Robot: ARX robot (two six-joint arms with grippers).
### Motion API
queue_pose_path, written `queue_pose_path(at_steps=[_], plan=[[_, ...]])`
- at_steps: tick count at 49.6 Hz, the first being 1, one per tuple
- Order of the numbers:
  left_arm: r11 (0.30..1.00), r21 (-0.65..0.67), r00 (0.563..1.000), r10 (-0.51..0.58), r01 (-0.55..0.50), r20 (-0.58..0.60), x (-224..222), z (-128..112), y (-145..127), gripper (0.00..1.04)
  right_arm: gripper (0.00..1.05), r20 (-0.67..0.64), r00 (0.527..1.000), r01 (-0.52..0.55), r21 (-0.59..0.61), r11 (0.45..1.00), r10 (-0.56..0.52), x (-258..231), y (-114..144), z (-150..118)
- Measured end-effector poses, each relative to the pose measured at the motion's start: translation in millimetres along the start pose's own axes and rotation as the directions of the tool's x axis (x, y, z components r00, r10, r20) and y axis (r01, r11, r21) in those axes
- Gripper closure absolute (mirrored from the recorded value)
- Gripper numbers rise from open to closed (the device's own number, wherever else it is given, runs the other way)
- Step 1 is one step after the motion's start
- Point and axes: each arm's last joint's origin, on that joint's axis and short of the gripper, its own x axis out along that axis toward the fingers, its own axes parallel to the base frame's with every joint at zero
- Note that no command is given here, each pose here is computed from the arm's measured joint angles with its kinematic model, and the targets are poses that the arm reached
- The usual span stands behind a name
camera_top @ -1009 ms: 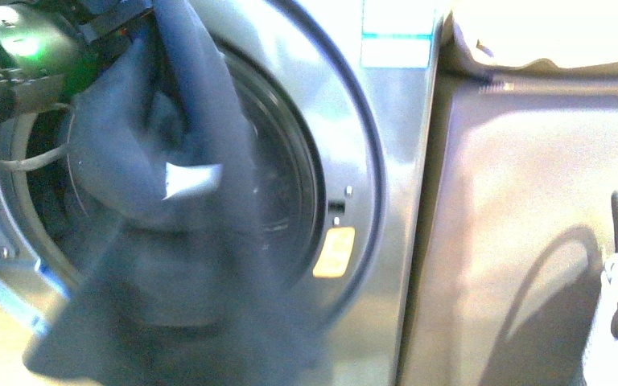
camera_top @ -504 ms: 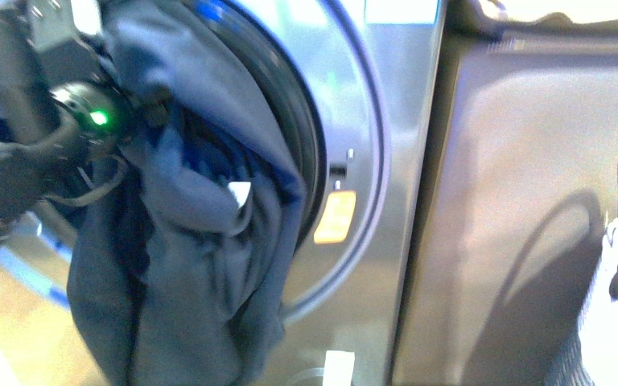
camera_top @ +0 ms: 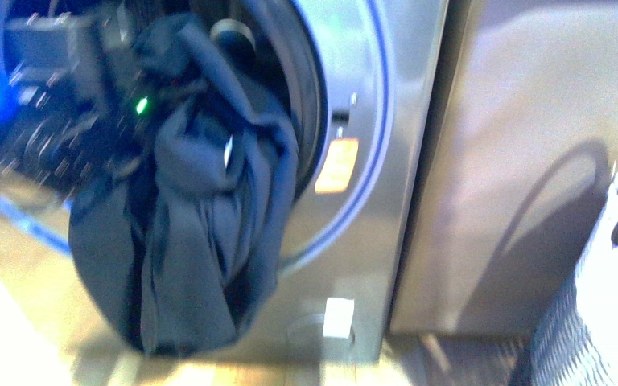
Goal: Put clothes into washing machine
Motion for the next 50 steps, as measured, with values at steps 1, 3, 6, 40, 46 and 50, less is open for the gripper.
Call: queue_pose_path(at_steps=[1, 3, 6, 40, 46, 50], plan=[[1.000, 0.005, 1.000, 0.007, -0.007, 0.000, 5, 0, 0, 0.95, 0.08, -0.009, 1.000, 0.008, -0.001, 1.000, -0.008, -8, -2, -5], [1.000, 0.016, 1.000, 0.015, -0.015, -0.003, 12, -2, 0, 0.95, 0.08, -0.026, 0.999, 0.022, 0.002, 1.000, -0.022, -23, -4, -14], [0.999, 0.028, 1.000, 0.017, -0.017, -0.003, 23, -3, -1, 0.95, 0.08, -0.054, 0.998, 0.029, 0.019, 0.999, -0.028, -43, -8, -30], [0.987, 0.154, 0.997, 0.059, -0.050, -0.051, 109, -30, -18, 0.95, 0.58, -0.371, 0.893, 0.223, -0.129, 0.966, -0.256, -180, -64, -204], [0.984, 0.166, 0.995, 0.071, -0.060, -0.063, 112, -38, -19, 0.95, 0.77, -0.369, 0.895, 0.217, -0.131, 0.967, -0.251, -199, -71, -221], [0.984, 0.165, 0.995, 0.074, -0.064, -0.060, 113, -39, -20, 0.95, 0.93, -0.373, 0.892, 0.218, -0.134, 0.967, -0.253, -212, -76, -233]])
